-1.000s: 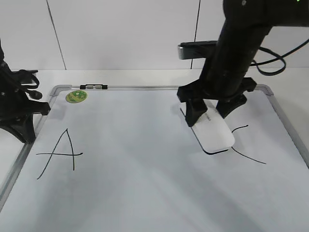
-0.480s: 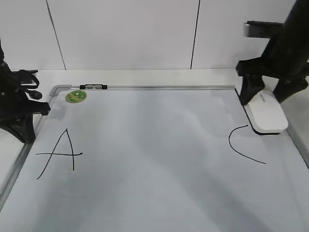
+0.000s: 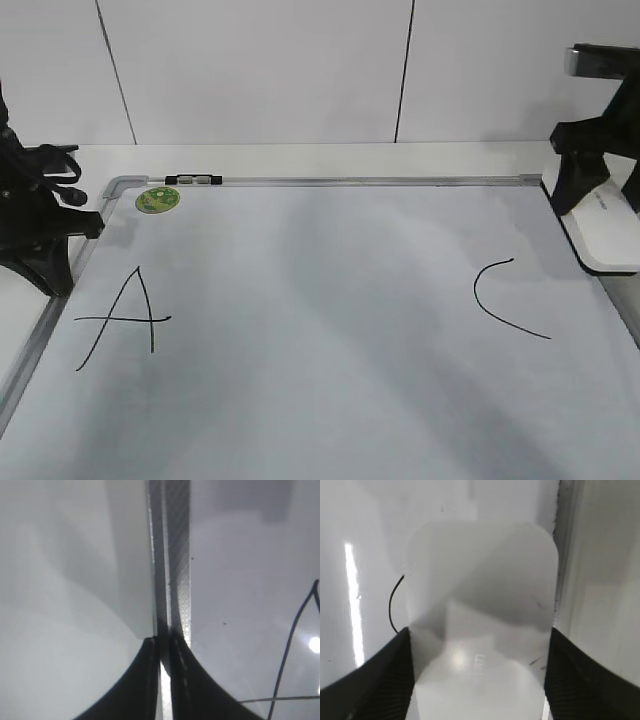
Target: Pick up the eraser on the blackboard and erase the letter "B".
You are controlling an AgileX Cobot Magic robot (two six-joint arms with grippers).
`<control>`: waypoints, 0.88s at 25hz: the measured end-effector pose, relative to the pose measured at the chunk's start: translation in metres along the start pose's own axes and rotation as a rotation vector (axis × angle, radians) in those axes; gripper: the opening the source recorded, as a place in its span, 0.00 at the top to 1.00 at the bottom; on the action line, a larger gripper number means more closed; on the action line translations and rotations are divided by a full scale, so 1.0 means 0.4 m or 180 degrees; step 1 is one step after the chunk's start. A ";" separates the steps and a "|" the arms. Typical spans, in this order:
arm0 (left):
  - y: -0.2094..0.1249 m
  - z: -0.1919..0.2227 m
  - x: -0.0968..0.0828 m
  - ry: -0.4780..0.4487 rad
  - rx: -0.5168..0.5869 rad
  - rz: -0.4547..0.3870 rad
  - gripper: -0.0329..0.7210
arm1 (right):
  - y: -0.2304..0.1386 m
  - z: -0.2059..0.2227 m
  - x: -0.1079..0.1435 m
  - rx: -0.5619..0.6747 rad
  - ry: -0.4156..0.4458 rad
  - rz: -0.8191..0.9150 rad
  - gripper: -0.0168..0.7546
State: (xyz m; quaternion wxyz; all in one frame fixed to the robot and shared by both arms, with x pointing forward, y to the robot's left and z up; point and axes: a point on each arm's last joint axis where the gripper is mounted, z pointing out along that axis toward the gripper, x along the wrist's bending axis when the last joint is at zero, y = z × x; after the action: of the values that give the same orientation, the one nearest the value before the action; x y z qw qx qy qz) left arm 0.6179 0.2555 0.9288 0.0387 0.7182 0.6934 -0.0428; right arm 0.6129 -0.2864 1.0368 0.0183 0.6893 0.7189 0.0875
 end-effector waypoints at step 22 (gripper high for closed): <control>0.000 0.000 0.000 0.0000 0.0000 0.0000 0.93 | -0.036 0.096 -0.030 0.0079 -0.0022 -0.0056 0.27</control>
State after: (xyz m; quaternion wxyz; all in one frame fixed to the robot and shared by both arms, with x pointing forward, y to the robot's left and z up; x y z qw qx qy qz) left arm 0.6179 0.2555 0.9288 0.0387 0.7182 0.6934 -0.0428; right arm 0.6049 -0.2948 0.9959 0.0131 0.6835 0.7259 0.0760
